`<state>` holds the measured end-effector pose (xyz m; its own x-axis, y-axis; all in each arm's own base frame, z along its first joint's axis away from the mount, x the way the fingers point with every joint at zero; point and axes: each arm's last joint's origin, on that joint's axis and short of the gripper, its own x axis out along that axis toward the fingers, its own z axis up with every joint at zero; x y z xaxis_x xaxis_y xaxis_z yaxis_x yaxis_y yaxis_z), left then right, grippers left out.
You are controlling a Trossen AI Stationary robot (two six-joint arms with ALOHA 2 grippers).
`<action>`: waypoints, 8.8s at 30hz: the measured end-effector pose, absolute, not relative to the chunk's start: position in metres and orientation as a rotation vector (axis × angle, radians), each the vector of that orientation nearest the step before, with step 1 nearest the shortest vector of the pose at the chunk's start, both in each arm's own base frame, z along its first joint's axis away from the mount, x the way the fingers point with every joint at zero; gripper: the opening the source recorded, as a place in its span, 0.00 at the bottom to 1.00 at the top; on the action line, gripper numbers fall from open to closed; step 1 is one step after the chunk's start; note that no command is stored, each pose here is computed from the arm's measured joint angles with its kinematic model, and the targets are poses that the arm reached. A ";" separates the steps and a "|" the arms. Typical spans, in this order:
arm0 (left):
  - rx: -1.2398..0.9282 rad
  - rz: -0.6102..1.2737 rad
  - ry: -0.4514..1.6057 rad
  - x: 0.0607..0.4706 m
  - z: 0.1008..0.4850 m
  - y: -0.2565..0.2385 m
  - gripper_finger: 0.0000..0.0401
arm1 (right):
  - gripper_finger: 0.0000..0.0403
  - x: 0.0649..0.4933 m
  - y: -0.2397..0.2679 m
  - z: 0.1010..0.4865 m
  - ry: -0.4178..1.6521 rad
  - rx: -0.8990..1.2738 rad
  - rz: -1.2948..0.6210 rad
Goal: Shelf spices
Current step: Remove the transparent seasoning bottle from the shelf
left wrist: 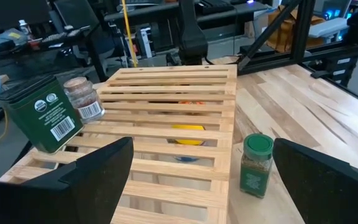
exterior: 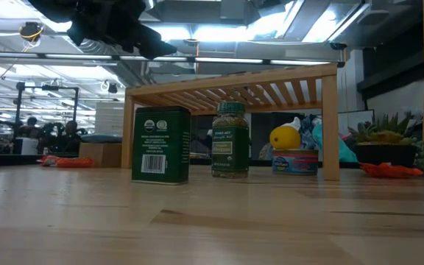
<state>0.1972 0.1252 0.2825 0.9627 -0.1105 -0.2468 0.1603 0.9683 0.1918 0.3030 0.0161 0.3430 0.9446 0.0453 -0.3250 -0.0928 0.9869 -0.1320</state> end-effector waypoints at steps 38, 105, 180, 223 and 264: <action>0.375 -0.005 0.248 0.204 0.253 0.182 0.94 | 0.05 0.219 -0.210 0.348 0.262 -0.100 -0.407; 0.415 0.112 0.220 0.193 0.245 0.215 0.94 | 0.70 0.264 -0.159 0.299 0.654 0.023 -0.459; 0.395 0.101 0.248 0.192 0.242 0.214 0.94 | 0.48 0.328 -0.072 0.281 0.720 0.045 -0.073; 0.208 -0.020 0.437 0.166 0.253 0.166 0.94 | 0.48 0.340 0.144 0.200 0.887 0.245 -0.206; 0.165 -0.100 0.516 0.163 0.248 0.150 0.94 | 0.75 0.374 0.156 0.119 0.872 0.306 -0.226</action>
<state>0.1631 0.1496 0.2478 0.8652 -0.0533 -0.4986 0.1365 0.9818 0.1321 0.3737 0.1561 0.1193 0.6236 -0.0701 -0.7786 0.3174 0.9329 0.1702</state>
